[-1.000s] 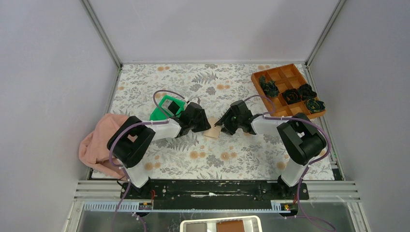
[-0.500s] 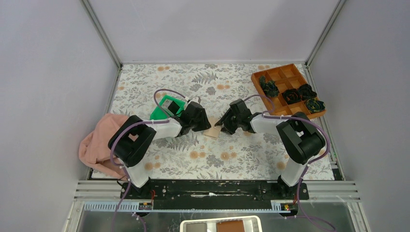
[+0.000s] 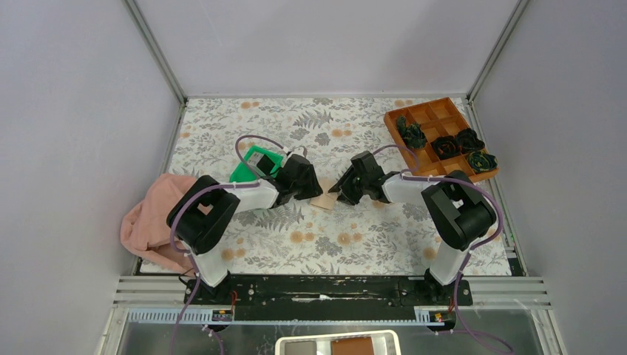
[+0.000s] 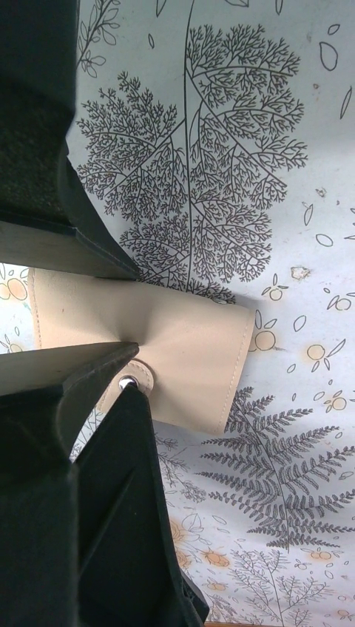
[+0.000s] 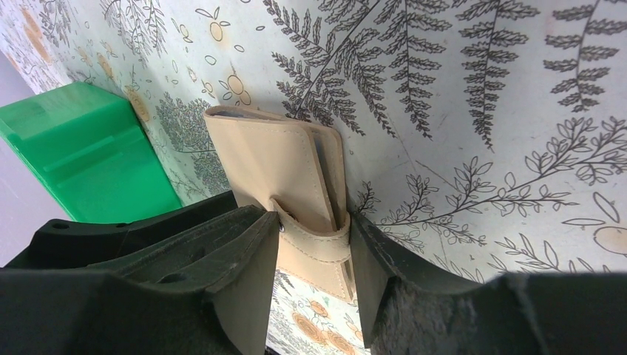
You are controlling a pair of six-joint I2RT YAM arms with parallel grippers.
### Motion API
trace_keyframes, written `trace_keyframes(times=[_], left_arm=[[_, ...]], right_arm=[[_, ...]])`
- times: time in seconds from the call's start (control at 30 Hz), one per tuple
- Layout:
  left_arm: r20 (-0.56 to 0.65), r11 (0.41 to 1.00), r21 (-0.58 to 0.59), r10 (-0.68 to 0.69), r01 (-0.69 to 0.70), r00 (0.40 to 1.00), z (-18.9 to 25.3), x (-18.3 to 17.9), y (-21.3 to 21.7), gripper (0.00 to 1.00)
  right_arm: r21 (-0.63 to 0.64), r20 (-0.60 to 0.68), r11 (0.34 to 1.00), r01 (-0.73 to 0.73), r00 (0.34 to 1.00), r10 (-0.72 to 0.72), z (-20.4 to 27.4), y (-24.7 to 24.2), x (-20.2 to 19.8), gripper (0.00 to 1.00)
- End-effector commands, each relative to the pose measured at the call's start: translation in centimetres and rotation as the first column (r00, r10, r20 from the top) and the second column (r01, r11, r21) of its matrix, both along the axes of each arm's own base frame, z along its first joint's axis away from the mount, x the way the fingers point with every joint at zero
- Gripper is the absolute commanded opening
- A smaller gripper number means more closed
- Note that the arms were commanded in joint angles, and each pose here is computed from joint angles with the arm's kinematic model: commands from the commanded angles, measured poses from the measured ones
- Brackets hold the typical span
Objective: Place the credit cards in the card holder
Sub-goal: Close the card holder at the center of the board.
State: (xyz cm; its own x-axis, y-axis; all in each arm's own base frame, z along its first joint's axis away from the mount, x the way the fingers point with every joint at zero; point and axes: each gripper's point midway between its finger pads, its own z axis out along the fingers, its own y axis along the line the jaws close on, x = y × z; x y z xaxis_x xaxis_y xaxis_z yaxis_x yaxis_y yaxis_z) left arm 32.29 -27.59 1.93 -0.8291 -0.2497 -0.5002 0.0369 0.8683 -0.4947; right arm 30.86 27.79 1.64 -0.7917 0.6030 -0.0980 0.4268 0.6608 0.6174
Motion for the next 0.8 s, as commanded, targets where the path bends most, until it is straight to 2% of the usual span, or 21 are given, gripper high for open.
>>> trace_keyframes(times=[0.0, 0.77], left_arm=[[-0.152, 0.992, 0.122, -0.017, 0.036, 0.988, -5.1, -3.3, 2.1, 0.44], [-0.164, 0.992, 0.117, -0.019, 0.039, 0.986, -5.4, -3.3, 2.1, 0.44]], right_arm=[[-0.187, -0.206, 0.981, -0.052, 0.978, 0.013, -6.4, -3.2, -5.1, 0.48], [-0.322, -0.224, 0.943, -0.085, 0.975, 0.012, -8.6, -5.8, -5.9, 0.44]])
